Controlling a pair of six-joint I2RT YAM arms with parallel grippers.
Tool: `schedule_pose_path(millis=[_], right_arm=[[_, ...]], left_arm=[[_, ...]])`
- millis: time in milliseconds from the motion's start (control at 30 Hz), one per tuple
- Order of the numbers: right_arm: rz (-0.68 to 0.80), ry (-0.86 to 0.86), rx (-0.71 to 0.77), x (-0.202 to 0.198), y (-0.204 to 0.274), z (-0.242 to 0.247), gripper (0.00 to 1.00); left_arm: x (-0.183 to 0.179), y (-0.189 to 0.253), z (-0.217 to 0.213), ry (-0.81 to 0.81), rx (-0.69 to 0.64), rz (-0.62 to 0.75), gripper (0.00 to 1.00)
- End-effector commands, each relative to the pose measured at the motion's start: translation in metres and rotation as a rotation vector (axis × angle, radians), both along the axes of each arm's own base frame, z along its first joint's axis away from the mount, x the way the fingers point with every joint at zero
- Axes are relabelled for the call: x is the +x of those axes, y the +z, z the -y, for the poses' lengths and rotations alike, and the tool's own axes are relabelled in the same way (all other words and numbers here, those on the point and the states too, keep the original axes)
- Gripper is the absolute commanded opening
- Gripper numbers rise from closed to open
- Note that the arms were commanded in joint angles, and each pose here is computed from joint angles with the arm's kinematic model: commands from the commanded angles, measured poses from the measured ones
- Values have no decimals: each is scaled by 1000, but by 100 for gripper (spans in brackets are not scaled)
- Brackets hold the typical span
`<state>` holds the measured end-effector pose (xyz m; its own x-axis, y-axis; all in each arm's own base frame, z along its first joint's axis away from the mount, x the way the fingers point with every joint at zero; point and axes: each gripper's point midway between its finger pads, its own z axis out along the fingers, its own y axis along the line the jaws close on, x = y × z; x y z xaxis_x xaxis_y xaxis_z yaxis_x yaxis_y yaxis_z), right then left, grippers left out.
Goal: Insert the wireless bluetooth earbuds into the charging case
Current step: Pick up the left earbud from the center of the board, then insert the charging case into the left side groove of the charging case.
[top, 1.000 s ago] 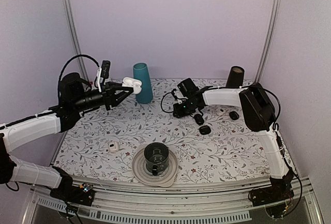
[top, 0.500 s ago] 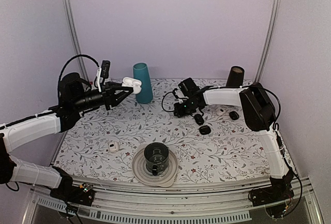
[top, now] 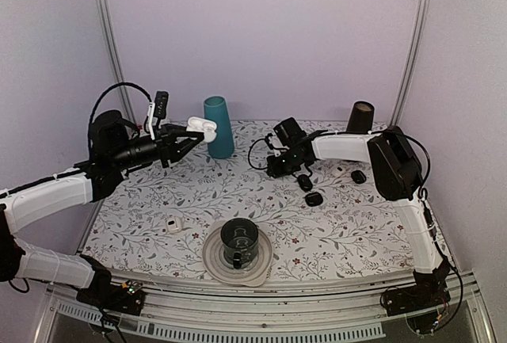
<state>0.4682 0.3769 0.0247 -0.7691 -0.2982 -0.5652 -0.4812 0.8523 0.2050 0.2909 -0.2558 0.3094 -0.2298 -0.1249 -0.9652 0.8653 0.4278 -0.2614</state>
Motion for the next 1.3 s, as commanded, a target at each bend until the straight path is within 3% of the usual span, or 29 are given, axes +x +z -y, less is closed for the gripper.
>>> schedule_pose_path(millis=[0,300,500,900,1267], right_arm=[[5,-4,21,6,6,-2,16],[4,-6,20,5,7,-1,5],[19,-9,27,3,14,2,3],[140,43,105,-24,91,16,3],[333,213,244,-86,194,16,3]], left_arm=[[3,15,-3,8,-11,43,0],[3,15,-3,9,-10,42,0],[4,12,-3,8,-11,36,0],[0,2,8,-84,-29,22,0],[-19,0,26,-280,-23,54,0]])
